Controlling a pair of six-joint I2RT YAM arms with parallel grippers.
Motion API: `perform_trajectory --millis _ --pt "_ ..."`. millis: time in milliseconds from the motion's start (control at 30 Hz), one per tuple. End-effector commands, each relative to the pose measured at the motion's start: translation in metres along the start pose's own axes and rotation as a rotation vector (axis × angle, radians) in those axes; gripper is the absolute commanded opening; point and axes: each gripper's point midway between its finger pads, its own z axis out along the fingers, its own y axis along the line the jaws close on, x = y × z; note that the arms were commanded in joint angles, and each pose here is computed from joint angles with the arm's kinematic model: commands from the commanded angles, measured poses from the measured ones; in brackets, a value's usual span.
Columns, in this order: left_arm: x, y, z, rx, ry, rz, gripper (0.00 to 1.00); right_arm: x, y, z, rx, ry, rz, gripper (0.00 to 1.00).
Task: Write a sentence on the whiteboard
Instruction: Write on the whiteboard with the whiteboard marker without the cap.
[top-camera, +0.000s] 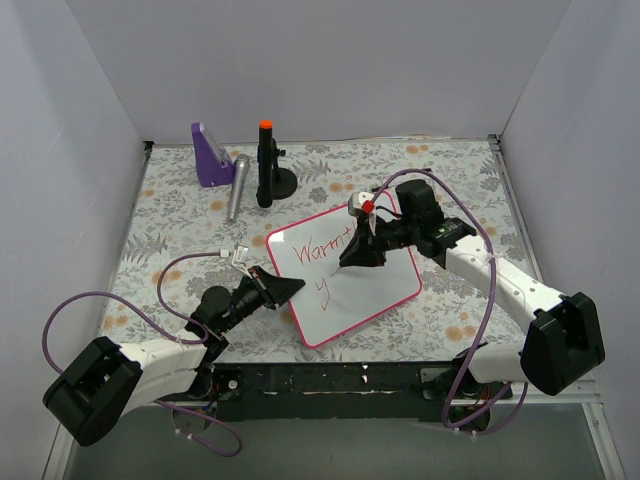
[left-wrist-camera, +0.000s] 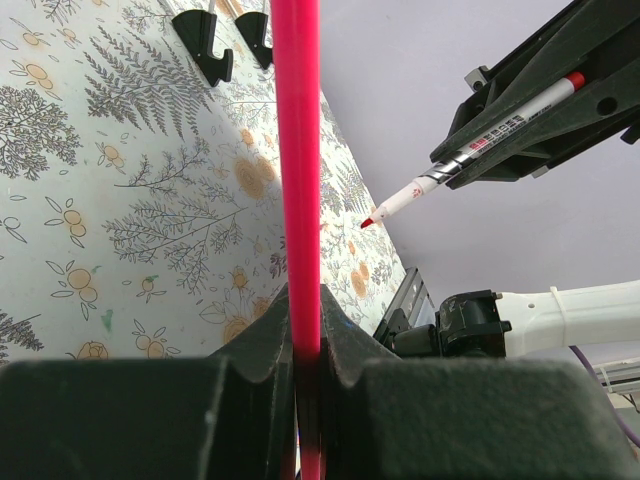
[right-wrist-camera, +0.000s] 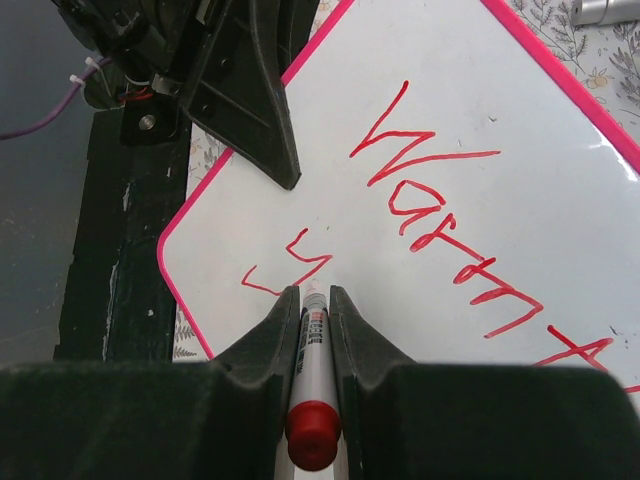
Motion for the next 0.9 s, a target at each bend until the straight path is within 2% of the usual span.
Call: perform_trajectory --millis 0,867 --pt "-0.0268 -0.0457 -0.0029 0.180 -0.106 0.019 0.00 -0.0040 -0.0014 -0.0003 -0.006 -0.029 -0.047 0.01" --pt "-0.0276 -0.0462 -0.0042 0.182 -0.112 0.013 0.00 -0.0034 0.0003 -0.0041 -0.006 -0.046 -0.051 0.01"
